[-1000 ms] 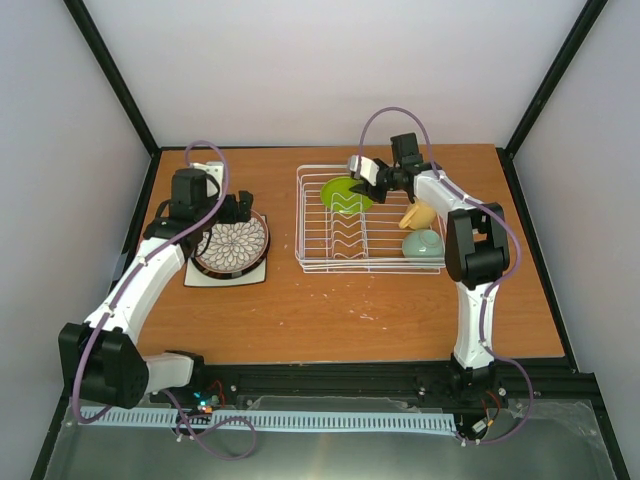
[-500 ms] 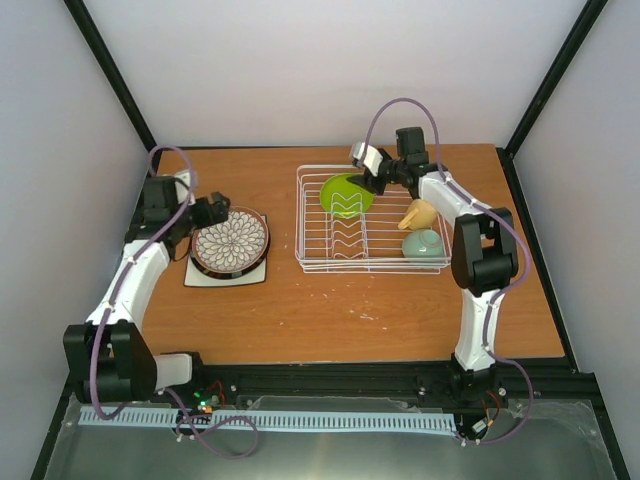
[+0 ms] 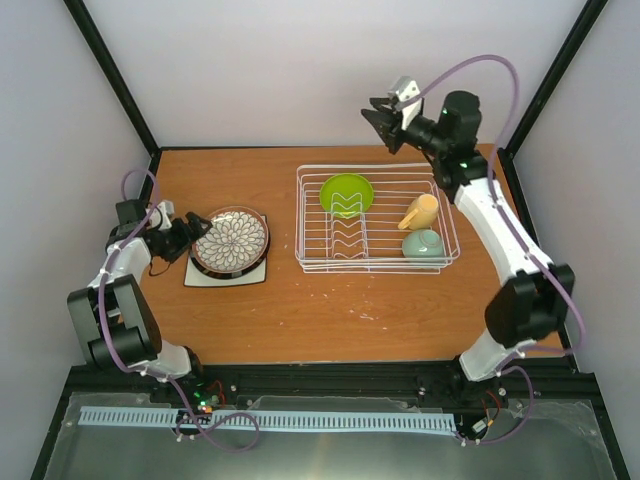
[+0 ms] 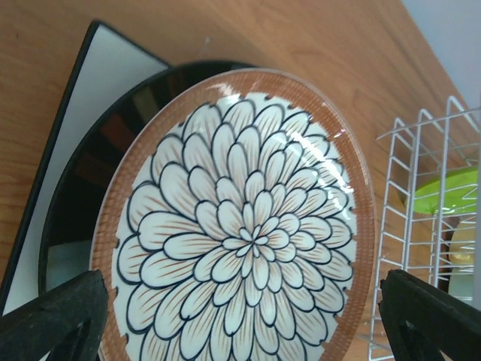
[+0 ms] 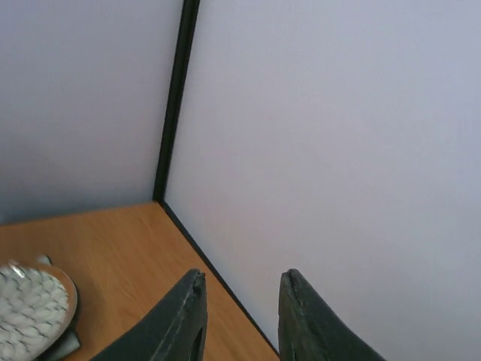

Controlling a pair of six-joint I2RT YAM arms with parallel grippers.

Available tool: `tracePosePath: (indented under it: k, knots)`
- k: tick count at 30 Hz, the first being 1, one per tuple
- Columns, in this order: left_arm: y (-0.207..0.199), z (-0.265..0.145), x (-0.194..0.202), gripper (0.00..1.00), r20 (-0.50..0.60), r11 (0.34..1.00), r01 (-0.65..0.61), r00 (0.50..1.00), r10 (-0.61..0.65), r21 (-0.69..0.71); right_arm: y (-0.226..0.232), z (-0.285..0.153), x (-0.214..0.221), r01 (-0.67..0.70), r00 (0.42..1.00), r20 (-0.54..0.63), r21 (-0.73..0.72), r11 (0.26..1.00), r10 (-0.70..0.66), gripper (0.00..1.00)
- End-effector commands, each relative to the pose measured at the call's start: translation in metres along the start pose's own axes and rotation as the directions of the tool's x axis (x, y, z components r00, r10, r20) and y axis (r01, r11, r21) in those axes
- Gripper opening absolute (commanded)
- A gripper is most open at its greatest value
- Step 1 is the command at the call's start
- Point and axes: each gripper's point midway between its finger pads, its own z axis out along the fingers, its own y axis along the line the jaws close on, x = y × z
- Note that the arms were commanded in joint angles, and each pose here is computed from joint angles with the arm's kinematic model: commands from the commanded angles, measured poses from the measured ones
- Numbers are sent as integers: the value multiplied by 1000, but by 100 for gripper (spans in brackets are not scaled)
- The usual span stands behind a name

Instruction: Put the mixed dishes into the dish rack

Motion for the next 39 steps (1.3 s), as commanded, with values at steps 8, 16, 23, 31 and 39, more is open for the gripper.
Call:
tracePosePath:
  k: [8, 16, 23, 31, 39]
  knots:
    - [13, 3, 3, 95, -40, 999, -1, 999, -1, -54, 59, -64, -4, -414, 907, -75, 14, 910, 414, 25]
    - [20, 7, 19, 75, -77, 998, 24, 997, -29, -64, 75, -90, -5, -398, 910, -104, 41, 916, 400, 28]
    - [36, 13, 28, 77, -91, 993, 33, 995, -43, -112, 82, -105, -14, -371, 922, -92, 57, 927, 375, 31]
    - [43, 26, 41, 74, -117, 995, 53, 991, -63, -86, 84, -110, -16, -363, 926, -90, 59, 930, 367, 31]
    - [44, 40, 45, 47, -147, 996, 82, 985, -86, -36, 85, -113, -13, -356, 927, -96, 72, 932, 362, 32]
